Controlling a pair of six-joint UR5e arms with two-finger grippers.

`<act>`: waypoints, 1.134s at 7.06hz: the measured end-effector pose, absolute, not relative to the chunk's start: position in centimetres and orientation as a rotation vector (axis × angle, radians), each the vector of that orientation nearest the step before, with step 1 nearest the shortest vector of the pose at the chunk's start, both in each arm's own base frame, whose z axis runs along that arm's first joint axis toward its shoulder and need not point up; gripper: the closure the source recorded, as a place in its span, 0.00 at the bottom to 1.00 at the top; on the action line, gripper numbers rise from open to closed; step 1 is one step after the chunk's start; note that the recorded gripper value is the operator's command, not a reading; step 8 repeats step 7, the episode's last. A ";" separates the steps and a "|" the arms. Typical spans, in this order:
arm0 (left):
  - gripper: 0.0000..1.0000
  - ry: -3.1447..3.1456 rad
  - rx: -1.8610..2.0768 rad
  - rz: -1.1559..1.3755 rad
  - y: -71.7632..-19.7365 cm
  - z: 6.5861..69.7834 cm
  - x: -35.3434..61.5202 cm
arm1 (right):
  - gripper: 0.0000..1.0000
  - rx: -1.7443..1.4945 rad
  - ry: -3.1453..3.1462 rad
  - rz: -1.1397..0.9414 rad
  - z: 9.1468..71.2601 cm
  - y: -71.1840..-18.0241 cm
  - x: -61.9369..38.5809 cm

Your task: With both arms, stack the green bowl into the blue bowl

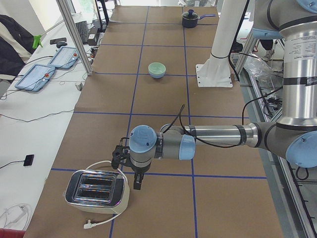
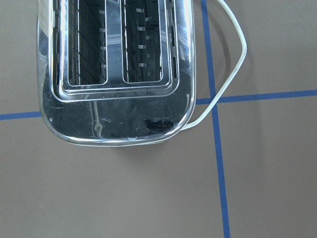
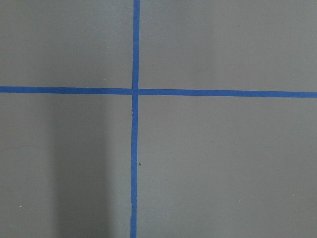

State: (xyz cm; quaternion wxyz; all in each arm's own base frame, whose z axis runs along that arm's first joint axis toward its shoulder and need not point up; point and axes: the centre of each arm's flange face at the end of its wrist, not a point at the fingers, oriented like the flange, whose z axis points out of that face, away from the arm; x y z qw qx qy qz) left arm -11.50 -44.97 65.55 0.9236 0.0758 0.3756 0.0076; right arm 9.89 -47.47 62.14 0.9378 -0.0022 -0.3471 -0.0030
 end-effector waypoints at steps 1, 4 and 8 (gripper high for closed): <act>0.02 0.771 0.157 0.016 -45.0 65.5 -11.5 | 0.00 -0.006 -0.710 -0.006 62.2 -47.4 9.9; 0.02 0.770 0.159 0.018 -44.9 65.3 -11.5 | 0.00 -0.009 -0.710 -0.004 62.3 -47.3 9.8; 0.02 0.769 0.163 0.019 -44.9 65.2 -11.6 | 0.00 -0.012 -0.710 -0.005 62.5 -47.2 9.8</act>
